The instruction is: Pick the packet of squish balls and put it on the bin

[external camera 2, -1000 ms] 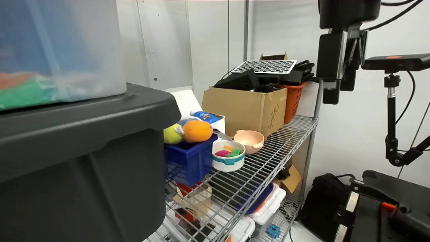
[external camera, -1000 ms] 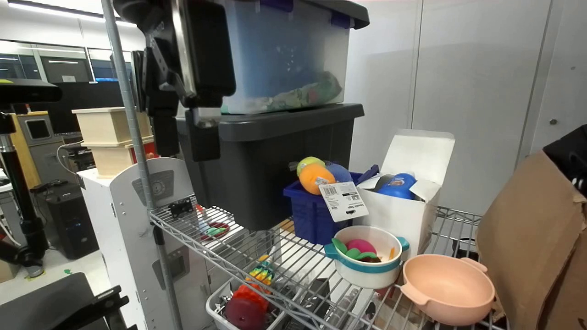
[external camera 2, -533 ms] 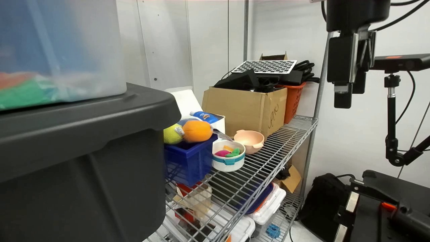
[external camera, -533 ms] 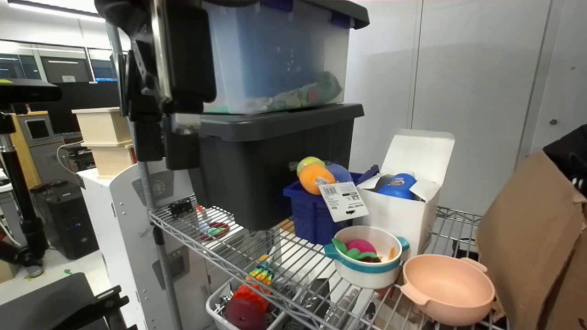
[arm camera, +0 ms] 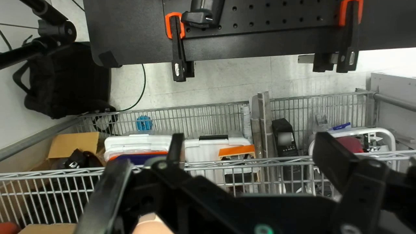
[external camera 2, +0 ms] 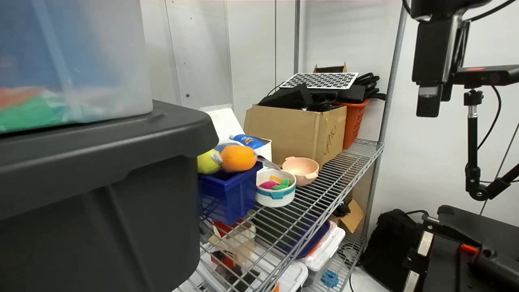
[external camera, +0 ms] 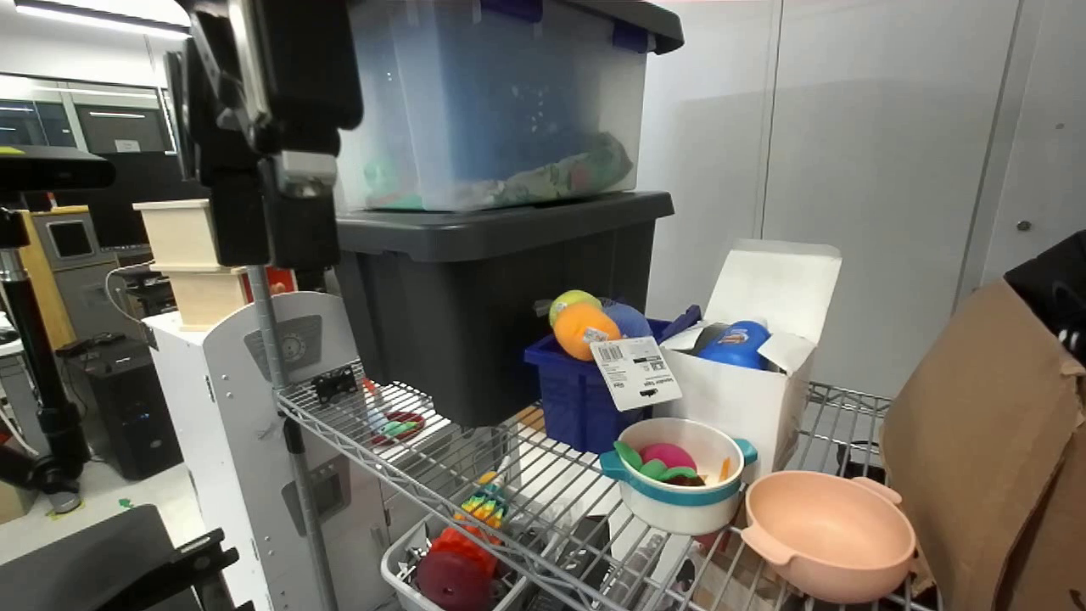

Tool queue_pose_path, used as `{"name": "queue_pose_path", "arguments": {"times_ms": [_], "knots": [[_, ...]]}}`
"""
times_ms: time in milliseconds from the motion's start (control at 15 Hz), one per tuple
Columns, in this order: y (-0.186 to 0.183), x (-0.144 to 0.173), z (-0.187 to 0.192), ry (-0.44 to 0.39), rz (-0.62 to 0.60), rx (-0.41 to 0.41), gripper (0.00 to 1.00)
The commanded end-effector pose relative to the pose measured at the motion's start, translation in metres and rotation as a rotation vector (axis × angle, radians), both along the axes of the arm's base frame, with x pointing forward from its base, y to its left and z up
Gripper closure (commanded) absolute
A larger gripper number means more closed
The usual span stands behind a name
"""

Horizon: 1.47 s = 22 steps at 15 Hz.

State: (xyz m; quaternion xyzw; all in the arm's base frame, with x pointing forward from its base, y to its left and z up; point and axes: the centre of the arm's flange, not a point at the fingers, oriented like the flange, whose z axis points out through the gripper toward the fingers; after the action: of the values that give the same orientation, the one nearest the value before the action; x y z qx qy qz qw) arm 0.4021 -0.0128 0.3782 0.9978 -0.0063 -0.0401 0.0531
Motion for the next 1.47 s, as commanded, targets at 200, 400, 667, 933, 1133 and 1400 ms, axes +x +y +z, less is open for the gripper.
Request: {"name": "queue_pose_path", "arguments": {"times_ms": [200, 400, 667, 933, 1133, 1400], "knots": [[0.005, -0.028, 0.012, -0.011, 0.046, 0.007, 0.0], [0.002, -0.017, 0.004, -0.013, 0.027, 0.001, 0.0], [0.002, -0.017, 0.002, -0.009, 0.027, 0.001, 0.0], [0.002, -0.017, 0.002, -0.008, 0.027, 0.001, 0.0], [0.002, -0.017, 0.002, -0.008, 0.027, 0.001, 0.0], [0.002, -0.017, 0.002, -0.008, 0.027, 0.001, 0.0]]}}
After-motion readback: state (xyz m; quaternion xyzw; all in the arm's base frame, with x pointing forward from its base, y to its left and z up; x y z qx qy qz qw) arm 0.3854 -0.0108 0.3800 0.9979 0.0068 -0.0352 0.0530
